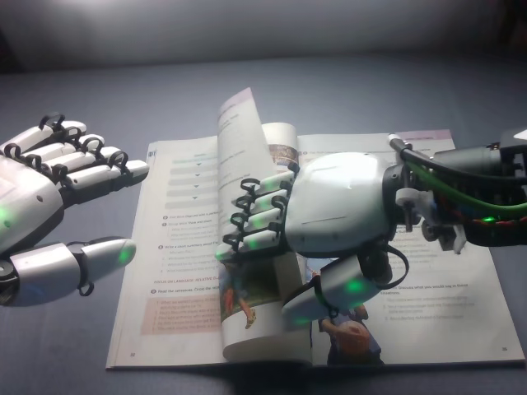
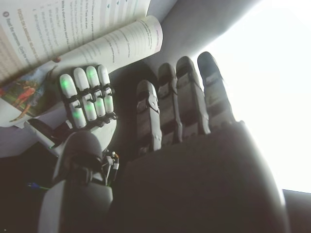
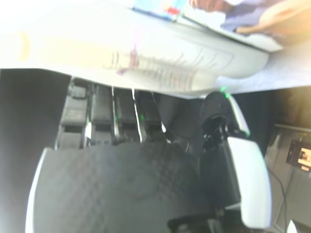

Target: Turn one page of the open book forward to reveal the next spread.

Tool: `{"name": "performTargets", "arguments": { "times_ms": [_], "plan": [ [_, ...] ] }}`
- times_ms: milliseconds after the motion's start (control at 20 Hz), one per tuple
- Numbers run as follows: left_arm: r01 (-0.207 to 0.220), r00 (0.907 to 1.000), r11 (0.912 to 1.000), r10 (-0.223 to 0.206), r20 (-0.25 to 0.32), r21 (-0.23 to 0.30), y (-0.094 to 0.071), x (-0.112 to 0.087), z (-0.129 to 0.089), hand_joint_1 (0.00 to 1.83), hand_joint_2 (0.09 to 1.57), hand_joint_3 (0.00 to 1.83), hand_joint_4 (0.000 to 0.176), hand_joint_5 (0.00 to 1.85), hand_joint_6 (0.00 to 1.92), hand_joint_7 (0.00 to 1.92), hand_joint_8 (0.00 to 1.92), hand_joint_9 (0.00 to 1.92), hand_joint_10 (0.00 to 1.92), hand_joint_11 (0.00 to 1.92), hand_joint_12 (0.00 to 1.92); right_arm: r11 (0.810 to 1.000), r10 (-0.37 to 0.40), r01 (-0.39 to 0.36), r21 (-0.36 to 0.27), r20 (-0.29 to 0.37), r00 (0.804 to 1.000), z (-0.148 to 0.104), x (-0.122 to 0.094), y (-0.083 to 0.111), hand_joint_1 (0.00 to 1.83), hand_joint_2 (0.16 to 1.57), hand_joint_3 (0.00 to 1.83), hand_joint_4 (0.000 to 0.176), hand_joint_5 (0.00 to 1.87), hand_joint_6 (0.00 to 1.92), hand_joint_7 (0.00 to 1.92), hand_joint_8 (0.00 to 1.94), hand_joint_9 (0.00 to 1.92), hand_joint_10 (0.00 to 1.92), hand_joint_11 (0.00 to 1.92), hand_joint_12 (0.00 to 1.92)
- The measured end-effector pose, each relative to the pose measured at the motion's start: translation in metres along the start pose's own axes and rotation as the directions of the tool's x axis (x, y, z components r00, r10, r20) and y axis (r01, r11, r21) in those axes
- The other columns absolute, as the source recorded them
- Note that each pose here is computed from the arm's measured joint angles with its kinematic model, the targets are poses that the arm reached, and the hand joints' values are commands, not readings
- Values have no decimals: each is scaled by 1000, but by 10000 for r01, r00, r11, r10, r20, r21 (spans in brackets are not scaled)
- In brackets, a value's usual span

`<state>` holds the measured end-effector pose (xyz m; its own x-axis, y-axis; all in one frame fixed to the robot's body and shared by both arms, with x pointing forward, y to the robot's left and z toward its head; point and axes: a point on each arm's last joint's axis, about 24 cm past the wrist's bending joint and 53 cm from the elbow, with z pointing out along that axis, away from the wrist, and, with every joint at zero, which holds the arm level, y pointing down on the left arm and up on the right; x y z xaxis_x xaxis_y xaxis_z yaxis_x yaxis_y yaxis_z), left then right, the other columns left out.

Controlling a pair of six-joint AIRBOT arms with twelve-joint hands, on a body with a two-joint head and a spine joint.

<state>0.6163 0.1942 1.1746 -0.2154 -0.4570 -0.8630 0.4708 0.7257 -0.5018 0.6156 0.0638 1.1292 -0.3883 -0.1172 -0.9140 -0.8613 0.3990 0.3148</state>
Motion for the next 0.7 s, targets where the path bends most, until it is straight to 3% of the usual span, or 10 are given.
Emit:
{"name": "performTargets", "arguments": {
  "times_ms": [300, 600, 700],
  "plan": [
    [-47, 9998, 10000, 49, 186, -78, 4, -7, 0, 0, 1358, 5, 83, 260, 1, 255, 1, 168, 2, 0, 156, 9992, 93, -83, -398, 268, 9996, 13, -13, 15, 0, 1300, 3, 0, 53, 6, 29, 0, 2, 0, 0, 0],
    [-4, 9978, 9999, 14, 667, -142, 6, -22, -2, 0, 1386, 8, 93, 300, 8, 282, 8, 201, 14, 55, 125, 9919, 34, 24, -1271, 456, 9990, 16, -24, 42, 0, 1303, 3, 0, 170, 6, 175, 8, 140, 2, 38, 21],
    [-77, 9964, 9999, 88, 847, -126, 7, -29, -3, 0, 1386, 5, 76, 302, 6, 291, 8, 215, 14, 92, 148, 9866, -8, 92, -1631, 514, 9987, 15, -28, 54, 0, 1296, 0, 0, 185, 10, 164, 1, 94, 0, 8, 9]
  ]
}}
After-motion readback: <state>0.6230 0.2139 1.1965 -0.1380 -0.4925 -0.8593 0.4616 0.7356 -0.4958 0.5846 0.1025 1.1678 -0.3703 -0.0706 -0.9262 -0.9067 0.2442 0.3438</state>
